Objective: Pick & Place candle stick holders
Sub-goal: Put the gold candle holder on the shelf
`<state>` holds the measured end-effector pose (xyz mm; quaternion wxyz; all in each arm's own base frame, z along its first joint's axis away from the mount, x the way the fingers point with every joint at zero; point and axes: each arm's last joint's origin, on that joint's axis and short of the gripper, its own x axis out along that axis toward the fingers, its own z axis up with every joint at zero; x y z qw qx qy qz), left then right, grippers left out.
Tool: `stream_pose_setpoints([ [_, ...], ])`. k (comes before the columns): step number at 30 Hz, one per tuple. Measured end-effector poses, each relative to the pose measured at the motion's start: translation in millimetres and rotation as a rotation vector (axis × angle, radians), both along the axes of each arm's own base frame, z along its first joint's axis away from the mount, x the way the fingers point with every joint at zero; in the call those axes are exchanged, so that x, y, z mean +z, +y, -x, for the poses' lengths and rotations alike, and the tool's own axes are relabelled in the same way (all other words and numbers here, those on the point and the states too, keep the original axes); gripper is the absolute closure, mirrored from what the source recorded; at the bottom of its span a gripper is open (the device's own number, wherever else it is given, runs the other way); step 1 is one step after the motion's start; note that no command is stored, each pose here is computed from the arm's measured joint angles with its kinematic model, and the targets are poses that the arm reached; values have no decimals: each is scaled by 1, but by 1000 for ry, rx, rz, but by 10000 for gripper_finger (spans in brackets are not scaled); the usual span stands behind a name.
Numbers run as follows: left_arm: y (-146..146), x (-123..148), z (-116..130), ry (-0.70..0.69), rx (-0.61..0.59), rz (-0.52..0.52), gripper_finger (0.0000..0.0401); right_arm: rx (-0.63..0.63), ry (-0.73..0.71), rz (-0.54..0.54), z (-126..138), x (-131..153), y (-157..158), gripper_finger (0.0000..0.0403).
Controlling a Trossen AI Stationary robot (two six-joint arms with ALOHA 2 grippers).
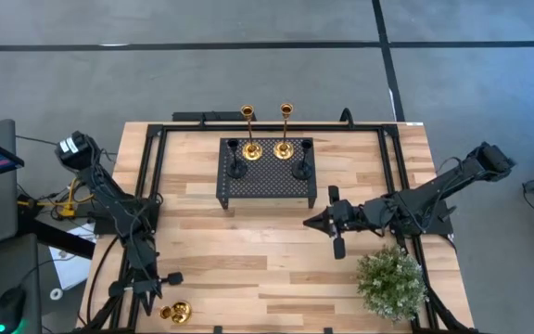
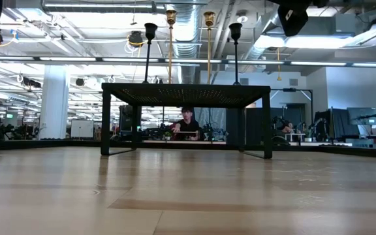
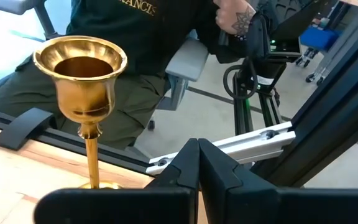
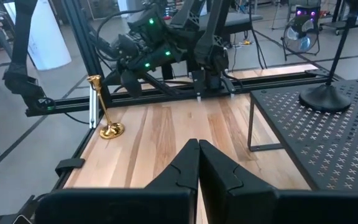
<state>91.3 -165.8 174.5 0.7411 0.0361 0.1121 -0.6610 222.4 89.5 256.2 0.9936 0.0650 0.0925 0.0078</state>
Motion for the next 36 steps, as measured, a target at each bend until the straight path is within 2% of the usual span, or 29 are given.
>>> stream_pose_setpoints([
  [36,-2,-2,-5,-36,-23,18,399,0,2,1,0,0,0,403],
])
